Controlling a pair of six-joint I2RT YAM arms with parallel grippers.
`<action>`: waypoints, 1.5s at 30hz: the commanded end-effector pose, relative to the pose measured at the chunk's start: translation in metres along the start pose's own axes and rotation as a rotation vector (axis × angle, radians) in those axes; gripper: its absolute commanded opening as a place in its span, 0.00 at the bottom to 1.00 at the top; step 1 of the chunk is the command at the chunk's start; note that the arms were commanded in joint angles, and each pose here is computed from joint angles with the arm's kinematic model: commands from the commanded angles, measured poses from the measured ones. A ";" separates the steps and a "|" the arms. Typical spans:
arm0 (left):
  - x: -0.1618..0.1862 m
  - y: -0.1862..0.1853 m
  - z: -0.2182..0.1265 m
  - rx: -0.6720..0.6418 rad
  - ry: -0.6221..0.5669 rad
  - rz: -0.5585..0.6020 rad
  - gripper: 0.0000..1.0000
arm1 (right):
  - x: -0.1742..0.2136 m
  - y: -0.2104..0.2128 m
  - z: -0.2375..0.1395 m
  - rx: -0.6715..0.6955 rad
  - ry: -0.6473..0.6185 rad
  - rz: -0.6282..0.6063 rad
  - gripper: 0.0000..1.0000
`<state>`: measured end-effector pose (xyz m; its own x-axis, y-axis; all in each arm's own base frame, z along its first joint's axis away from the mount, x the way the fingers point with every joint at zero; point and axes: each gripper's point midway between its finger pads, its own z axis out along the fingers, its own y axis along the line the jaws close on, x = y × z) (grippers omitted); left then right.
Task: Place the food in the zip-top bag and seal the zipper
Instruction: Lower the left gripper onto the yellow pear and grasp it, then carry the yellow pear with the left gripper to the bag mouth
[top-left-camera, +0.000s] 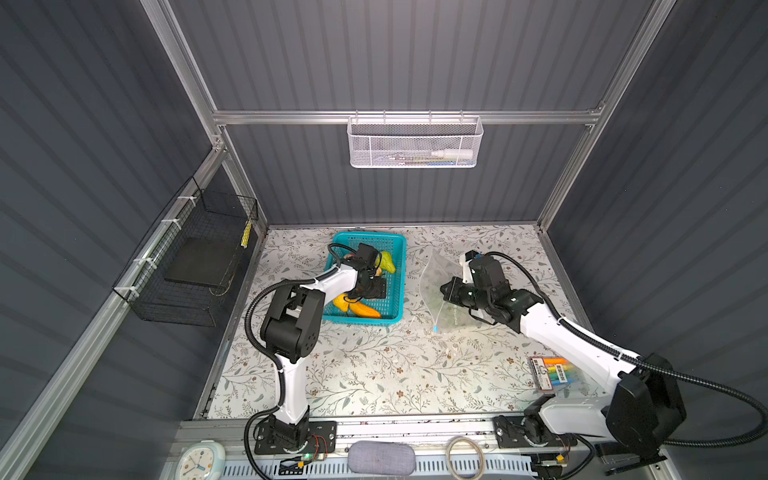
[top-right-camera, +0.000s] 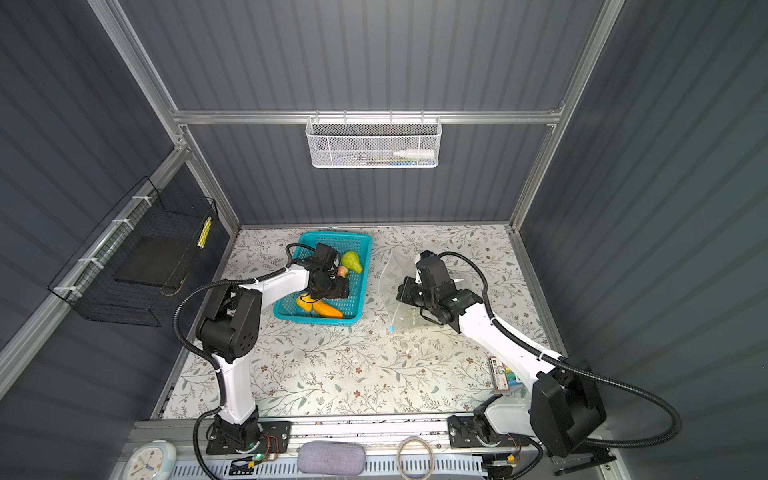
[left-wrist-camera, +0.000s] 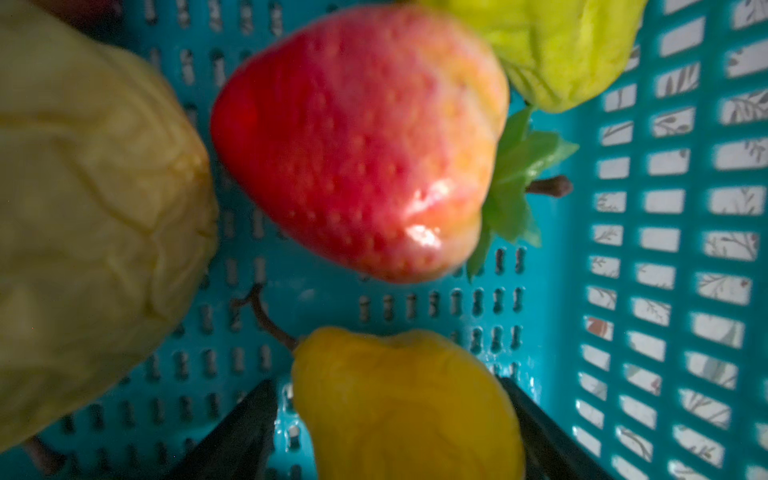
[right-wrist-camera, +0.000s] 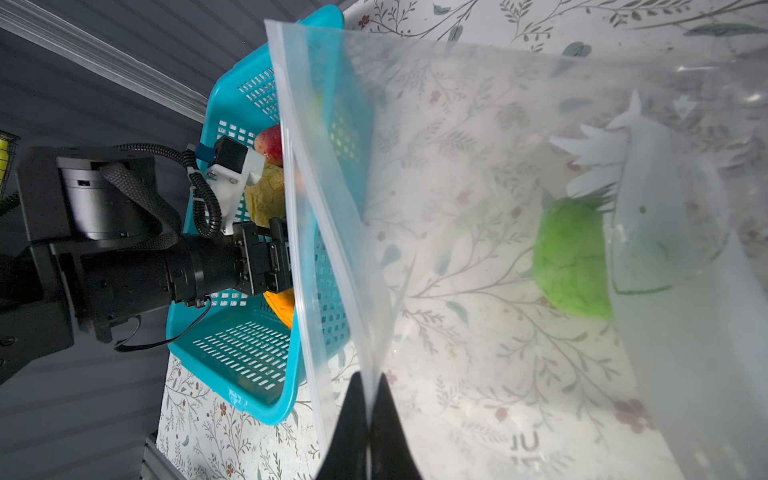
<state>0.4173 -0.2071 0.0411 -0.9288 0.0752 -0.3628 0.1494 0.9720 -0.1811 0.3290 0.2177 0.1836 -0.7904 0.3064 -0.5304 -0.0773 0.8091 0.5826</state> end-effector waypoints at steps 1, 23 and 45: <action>-0.011 -0.008 -0.001 0.034 -0.015 -0.011 0.83 | 0.000 -0.003 -0.001 0.008 -0.002 0.002 0.00; -0.001 -0.005 0.004 0.031 0.010 -0.008 0.65 | 0.000 -0.004 -0.001 0.011 -0.006 0.004 0.00; -0.046 -0.064 -0.136 0.353 -0.304 -0.023 0.55 | -0.008 0.004 -0.002 -0.006 -0.018 0.006 0.00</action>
<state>0.4136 -0.2301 0.1760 -0.8075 -0.0230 -0.5894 0.2542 0.8881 -0.3830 0.3291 0.2175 0.1834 -0.7901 0.3067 -0.5307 -0.0766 0.8096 0.5819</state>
